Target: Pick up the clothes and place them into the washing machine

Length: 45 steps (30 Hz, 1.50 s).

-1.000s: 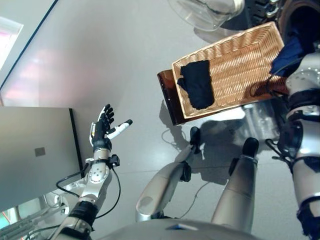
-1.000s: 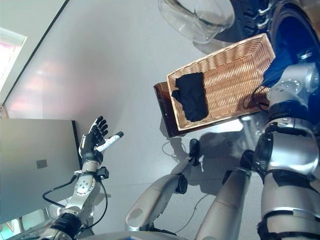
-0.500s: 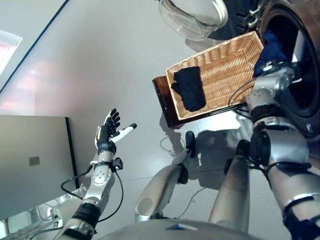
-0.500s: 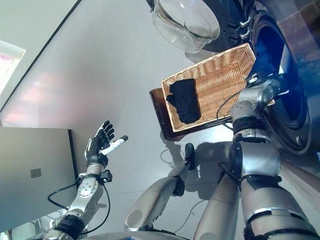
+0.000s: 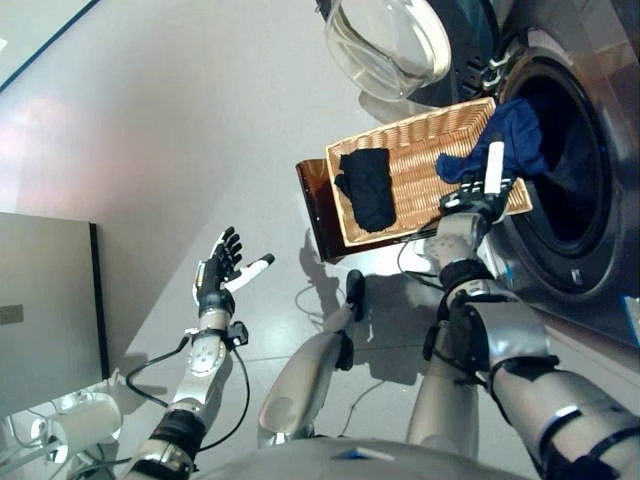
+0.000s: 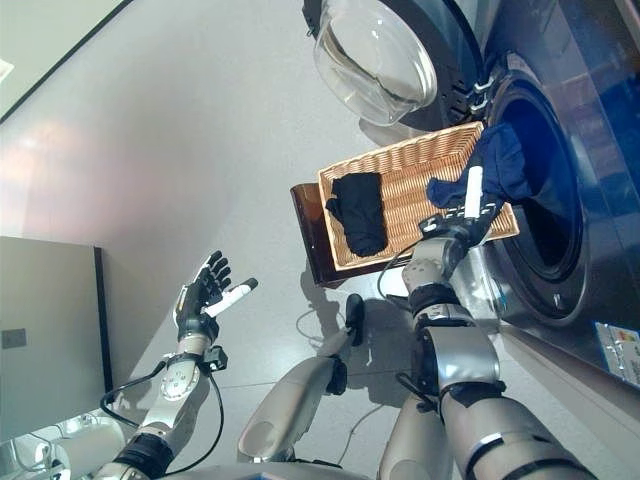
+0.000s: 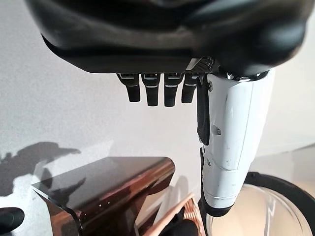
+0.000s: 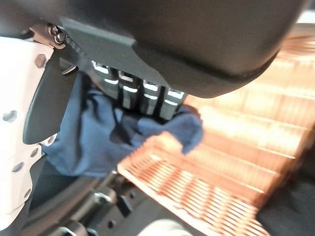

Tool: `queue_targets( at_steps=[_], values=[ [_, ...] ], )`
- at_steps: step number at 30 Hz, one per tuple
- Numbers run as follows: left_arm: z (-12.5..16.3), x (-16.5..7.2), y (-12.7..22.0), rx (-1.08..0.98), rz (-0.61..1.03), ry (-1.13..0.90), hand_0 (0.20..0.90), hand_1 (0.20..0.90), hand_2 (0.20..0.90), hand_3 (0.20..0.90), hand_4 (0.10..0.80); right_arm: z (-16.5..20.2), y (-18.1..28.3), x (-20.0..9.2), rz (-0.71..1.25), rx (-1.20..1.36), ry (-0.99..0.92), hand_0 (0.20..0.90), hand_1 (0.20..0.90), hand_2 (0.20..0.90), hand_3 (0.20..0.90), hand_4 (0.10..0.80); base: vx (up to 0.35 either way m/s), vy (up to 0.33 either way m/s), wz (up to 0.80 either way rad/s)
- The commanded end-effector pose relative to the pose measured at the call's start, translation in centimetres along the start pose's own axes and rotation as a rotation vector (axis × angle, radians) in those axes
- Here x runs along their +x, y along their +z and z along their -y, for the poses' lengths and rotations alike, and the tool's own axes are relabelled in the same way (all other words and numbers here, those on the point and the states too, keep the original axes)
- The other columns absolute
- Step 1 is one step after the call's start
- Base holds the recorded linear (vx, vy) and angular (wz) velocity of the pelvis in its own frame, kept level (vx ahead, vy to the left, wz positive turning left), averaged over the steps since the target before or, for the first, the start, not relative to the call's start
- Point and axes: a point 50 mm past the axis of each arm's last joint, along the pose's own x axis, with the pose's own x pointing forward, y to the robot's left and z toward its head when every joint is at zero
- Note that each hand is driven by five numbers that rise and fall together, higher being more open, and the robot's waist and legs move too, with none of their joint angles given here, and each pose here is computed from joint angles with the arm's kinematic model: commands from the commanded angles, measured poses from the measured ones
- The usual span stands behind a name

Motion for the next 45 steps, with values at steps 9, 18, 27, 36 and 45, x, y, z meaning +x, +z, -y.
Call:
queue_targets(
  at_steps=[9, 18, 27, 36, 45],
  values=[
    [-3.3, 1.6, 3.5, 0.01, 0.172, 0.121, 0.9, 0.9, 0.9, 0.9, 0.8, -4.1, 2.0, -0.2, 0.092, 0.108, 0.166, 0.9, 0.9, 0.9, 0.9, 0.8, 0.0, 0.0, 0.0],
    [-2.7, 1.3, 3.3, 0.001, 0.169, 0.101, 0.9, 0.9, 0.9, 0.9, 0.8, -4.9, 2.2, -0.4, 0.105, 0.168, 0.13, 0.9, 0.9, 0.9, 0.9, 0.8, 0.02, 0.024, -0.06],
    [-2.9, 0.7, 4.0, 0.012, 0.209, 0.062, 0.9, 0.9, 0.9, 0.9, 0.8, -8.4, 9.9, 1.1, 0.304, 0.168, 0.134, 0.9, 0.9, 0.9, 0.9, 0.8, 0.029, 0.015, 0.06],
    [-4.3, 0.2, 4.3, 0.004, 0.226, 0.1, 0.9, 0.9, 0.9, 0.9, 0.8, -18.5, 24.2, -4.7, 0.764, 0.088, 0.558, 0.9, 0.9, 0.9, 0.9, 0.8, 0.043, 0.067, 0.08],
    [-4.2, 0.3, 4.1, -0.019, 0.224, 0.14, 0.9, 0.9, 0.9, 0.9, 0.8, -17.3, 24.9, -6.9, 0.898, 0.256, 0.578, 0.9, 0.9, 0.9, 0.9, 0.8, 0.01, 0.058, -0.02]
  ],
)
